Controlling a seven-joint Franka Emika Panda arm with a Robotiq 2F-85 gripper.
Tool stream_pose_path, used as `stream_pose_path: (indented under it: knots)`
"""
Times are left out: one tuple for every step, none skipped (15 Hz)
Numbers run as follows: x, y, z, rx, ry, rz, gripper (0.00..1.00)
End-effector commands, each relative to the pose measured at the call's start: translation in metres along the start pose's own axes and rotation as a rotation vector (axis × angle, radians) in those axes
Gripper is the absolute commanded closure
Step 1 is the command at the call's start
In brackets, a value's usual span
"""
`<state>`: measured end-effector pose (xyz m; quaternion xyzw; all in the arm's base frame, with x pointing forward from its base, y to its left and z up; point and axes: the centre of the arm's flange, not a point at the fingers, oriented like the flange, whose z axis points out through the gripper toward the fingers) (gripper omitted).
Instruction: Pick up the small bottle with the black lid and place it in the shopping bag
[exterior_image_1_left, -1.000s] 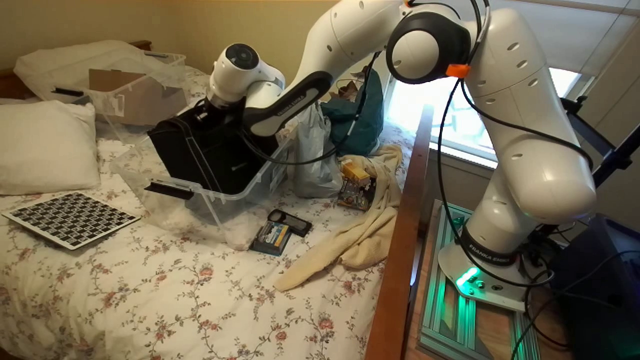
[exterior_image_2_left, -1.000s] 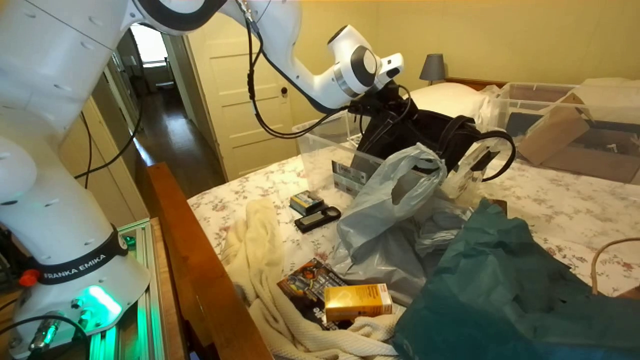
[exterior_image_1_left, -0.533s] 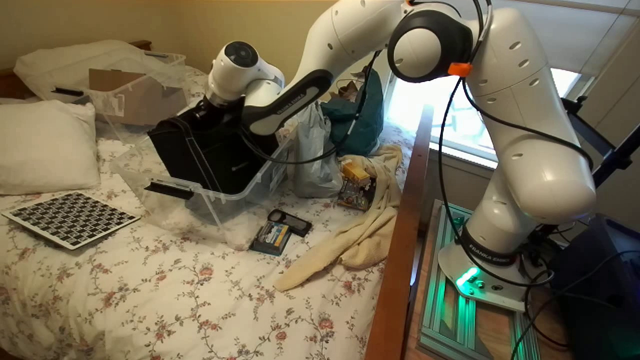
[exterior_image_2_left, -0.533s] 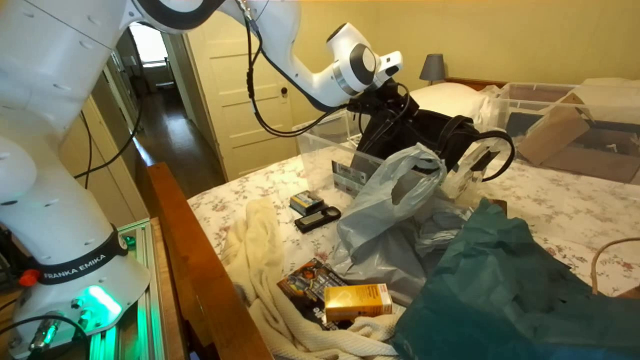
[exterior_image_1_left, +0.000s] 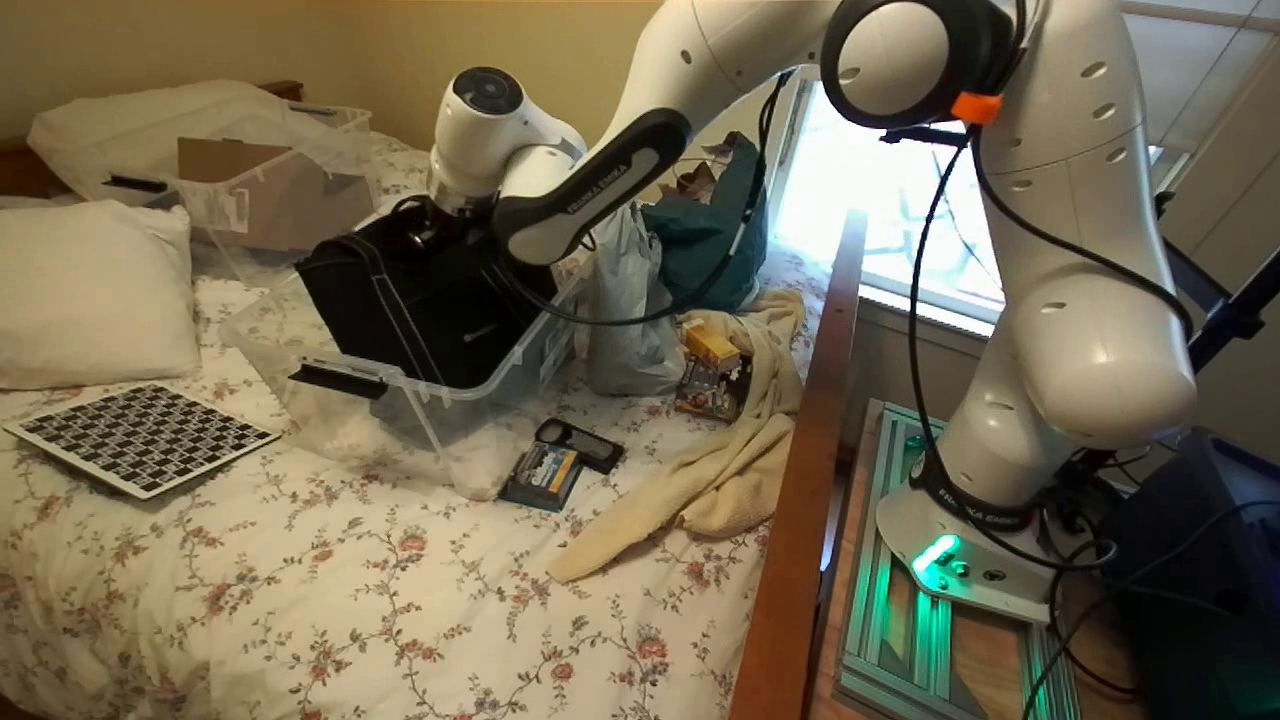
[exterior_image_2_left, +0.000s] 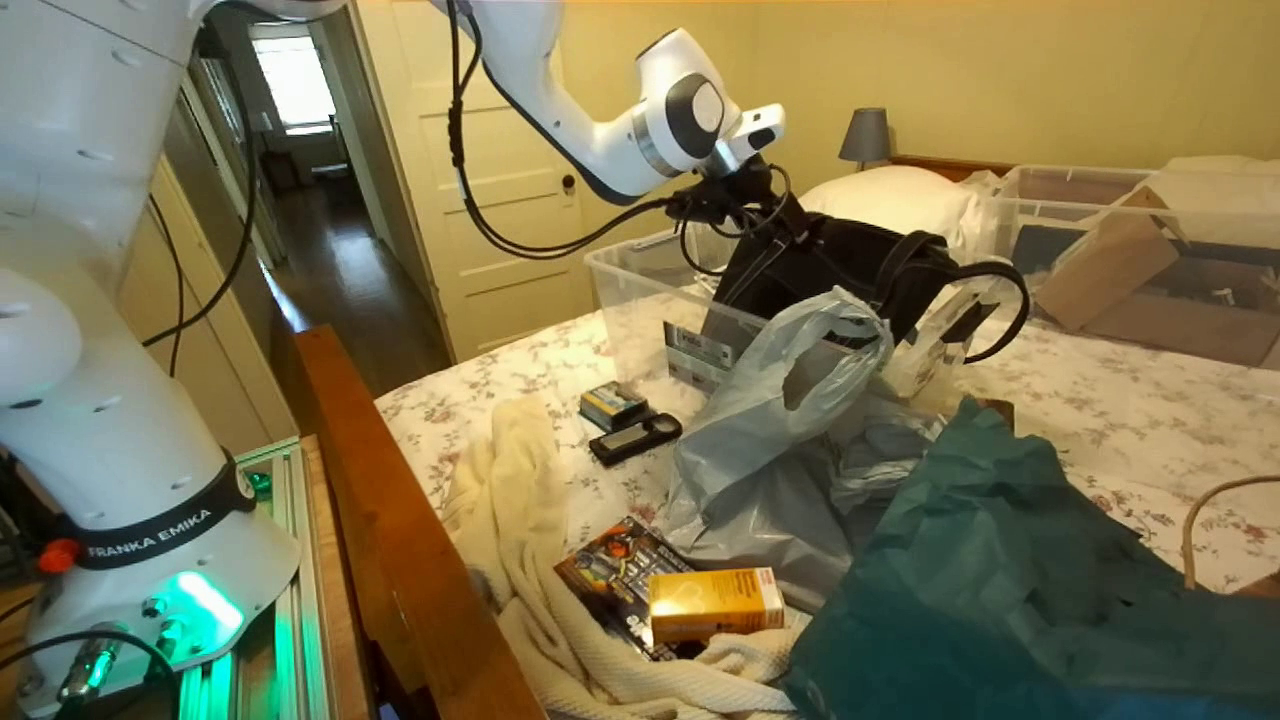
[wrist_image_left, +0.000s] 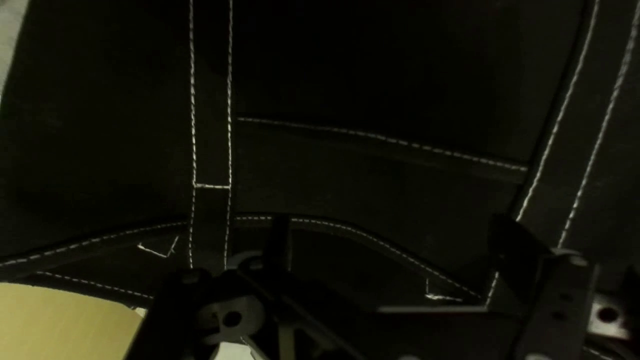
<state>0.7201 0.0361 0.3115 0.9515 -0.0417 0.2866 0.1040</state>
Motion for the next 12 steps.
stream_pose_path:
  knots:
    - [-0.029, 0.005, -0.032, 0.003, -0.085, -0.024, 0.00]
    - [-0.035, 0.005, -0.037, 0.008, -0.098, -0.033, 0.00]
    - [-0.040, 0.005, -0.040, 0.012, -0.110, -0.040, 0.00]
    - [-0.046, 0.005, -0.043, 0.012, -0.126, -0.046, 0.00]
    - [-0.051, 0.005, -0.046, 0.016, -0.141, -0.054, 0.00]
    - [-0.057, 0.005, -0.048, 0.021, -0.155, -0.068, 0.00]
    - [-0.062, 0.006, -0.049, 0.026, -0.165, -0.081, 0.00]
    - [-0.068, 0.007, -0.050, 0.030, -0.177, -0.090, 0.00]
    - [-0.073, 0.008, -0.051, 0.037, -0.187, -0.098, 0.00]
    - [-0.079, 0.009, -0.051, 0.041, -0.193, -0.104, 0.00]
    - [-0.064, 0.003, -0.035, 0.026, -0.162, -0.091, 0.00]
    - [-0.069, 0.004, -0.036, 0.027, -0.171, -0.097, 0.00]
